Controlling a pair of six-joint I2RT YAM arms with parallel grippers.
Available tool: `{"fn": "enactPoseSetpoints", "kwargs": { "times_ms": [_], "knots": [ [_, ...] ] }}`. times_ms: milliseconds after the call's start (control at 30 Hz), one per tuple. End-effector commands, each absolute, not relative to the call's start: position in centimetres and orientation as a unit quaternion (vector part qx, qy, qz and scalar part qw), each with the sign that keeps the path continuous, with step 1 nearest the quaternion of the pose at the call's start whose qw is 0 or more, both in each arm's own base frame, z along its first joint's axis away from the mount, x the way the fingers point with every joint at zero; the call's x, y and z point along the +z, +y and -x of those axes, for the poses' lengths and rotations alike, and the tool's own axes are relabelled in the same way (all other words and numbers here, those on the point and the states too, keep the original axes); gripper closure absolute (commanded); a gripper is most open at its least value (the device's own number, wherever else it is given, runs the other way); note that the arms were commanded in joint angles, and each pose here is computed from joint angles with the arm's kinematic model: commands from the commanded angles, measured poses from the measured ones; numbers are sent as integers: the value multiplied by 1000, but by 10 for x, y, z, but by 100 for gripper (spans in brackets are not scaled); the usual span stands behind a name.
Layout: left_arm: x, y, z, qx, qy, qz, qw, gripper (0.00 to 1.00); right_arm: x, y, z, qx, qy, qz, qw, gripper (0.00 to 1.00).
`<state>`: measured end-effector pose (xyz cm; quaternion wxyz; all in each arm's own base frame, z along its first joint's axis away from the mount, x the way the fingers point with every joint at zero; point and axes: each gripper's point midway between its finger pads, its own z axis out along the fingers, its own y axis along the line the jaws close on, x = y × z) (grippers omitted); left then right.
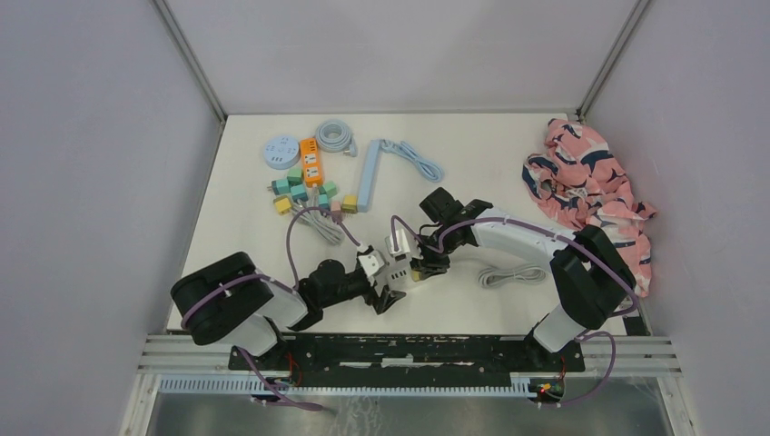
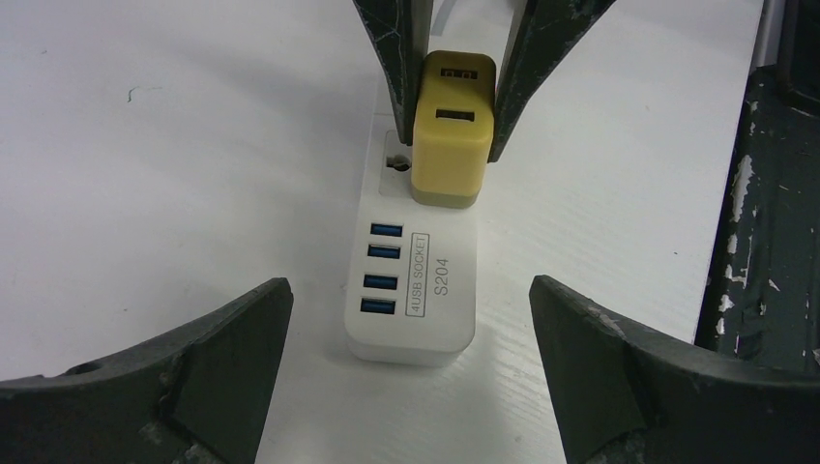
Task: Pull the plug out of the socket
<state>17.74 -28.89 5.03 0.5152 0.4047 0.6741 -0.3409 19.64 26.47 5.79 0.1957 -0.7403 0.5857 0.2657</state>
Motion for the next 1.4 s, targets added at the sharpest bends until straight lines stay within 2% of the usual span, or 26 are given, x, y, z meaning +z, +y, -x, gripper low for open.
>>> {"fn": "enactPoseSetpoints", "kwargs": {
  "times_ms": [0,600,967,1067,1200,1300,1367],
  "knots": [
    [68,-299,-190,-331,646,-409,553,2,80,273,-202,272,573,741,221,100],
    [61,-305,-191,-330,644,-420,548,5,78,272,-202,273,578,738,214,100],
    [46,-313,-197,-319,654,-431,534,16,79,273,-200,281,578,736,212,100],
    [41,-312,-196,-319,656,-434,528,23,79,273,-200,281,578,736,213,100],
    [34,-314,-194,-321,661,-441,515,41,79,273,-199,286,579,734,210,100],
    [32,-318,-193,-324,662,-446,508,67,79,274,-198,294,581,730,208,100],
    [33,-318,-193,-325,661,-447,508,78,80,278,-195,308,584,722,207,100]
  ]
}}
